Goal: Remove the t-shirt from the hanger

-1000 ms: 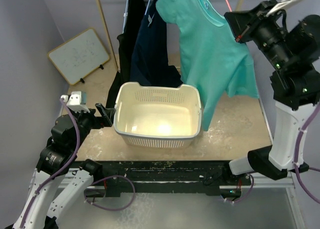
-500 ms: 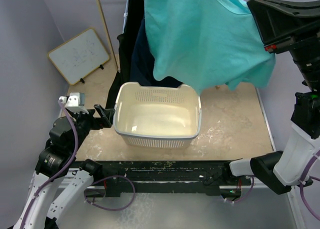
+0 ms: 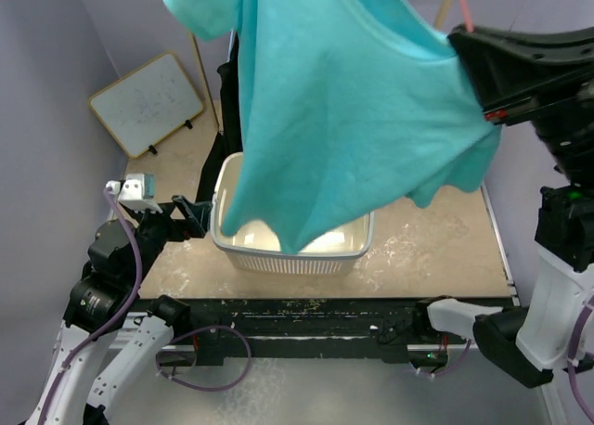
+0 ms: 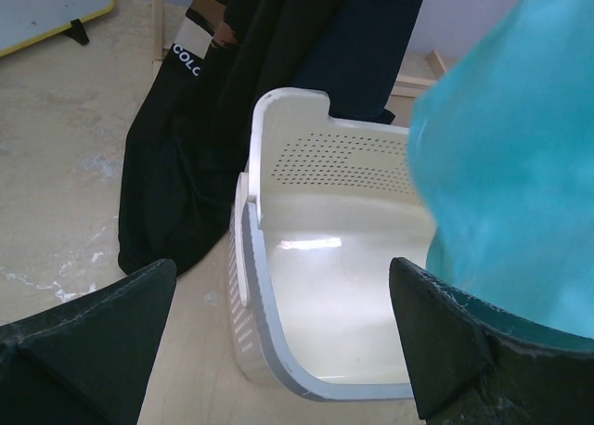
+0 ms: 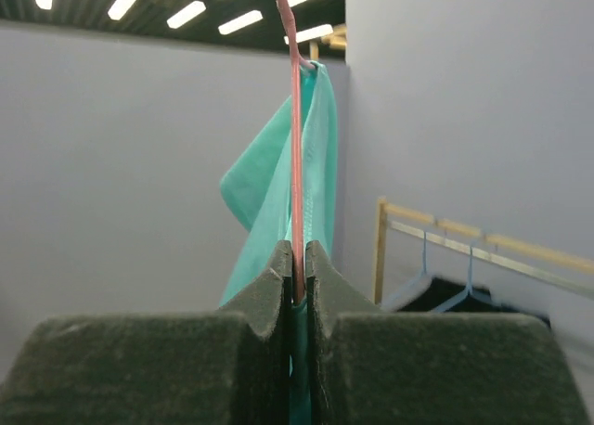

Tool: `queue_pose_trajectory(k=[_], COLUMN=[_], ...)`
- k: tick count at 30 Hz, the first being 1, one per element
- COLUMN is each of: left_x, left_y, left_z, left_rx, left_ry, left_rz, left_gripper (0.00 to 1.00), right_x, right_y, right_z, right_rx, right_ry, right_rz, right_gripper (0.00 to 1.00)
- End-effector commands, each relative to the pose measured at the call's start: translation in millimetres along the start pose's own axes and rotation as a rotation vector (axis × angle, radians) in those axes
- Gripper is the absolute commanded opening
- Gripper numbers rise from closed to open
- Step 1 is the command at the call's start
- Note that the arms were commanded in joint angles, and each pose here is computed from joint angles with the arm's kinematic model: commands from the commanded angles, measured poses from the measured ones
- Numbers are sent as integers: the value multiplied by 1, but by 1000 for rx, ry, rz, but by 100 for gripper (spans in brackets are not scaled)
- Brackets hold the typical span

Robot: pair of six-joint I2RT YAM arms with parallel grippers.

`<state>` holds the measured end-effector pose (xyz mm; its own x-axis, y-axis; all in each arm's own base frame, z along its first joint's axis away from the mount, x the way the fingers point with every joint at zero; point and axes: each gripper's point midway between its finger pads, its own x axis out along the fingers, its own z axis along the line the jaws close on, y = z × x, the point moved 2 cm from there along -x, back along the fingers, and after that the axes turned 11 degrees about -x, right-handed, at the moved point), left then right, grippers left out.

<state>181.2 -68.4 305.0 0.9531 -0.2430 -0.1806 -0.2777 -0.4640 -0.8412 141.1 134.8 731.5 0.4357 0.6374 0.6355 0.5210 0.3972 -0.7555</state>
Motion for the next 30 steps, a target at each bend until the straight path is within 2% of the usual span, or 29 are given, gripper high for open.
queue_pose_trajectory(k=[1, 4, 8, 11, 15, 20, 24, 28, 30], left_x=[-3, -5, -12, -22, -34, -48, -59, -71, -77], left_y=[-11, -12, -15, -25, -49, -87, -109, -123, -130], left_z=[-7, -14, -34, -53, -82, -116, -131, -138, -141], left_rx=[17, 39, 96, 127, 173, 238, 269, 287, 299], left_ry=[45, 96, 223, 330, 434, 523, 556, 576, 583], left_rz=[-59, -57, -61, -71, -74, -92, -123, -161, -184], left_gripper=[99, 99, 98, 88, 83, 84, 84, 84, 85], right_x=[-25, -52, -79, -78, -57, -21, 12, 12, -2], right_y=[37, 82, 120, 127, 121, 111, 111, 123, 132], right_z=[-3, -11, -14, -16, -21, -29, -29, -8, 3], right_rx=[-61, -72, -76, -82, -91, -154, -180, -139, -112], right_ry=[35, 103, 146, 140, 94, -6, -155, -354, -400], right_rz=[99, 231, 314, 329, 308, 274, 252, 255, 261], right_gripper=[1, 1, 0, 0, 0, 0, 0, 1, 1])
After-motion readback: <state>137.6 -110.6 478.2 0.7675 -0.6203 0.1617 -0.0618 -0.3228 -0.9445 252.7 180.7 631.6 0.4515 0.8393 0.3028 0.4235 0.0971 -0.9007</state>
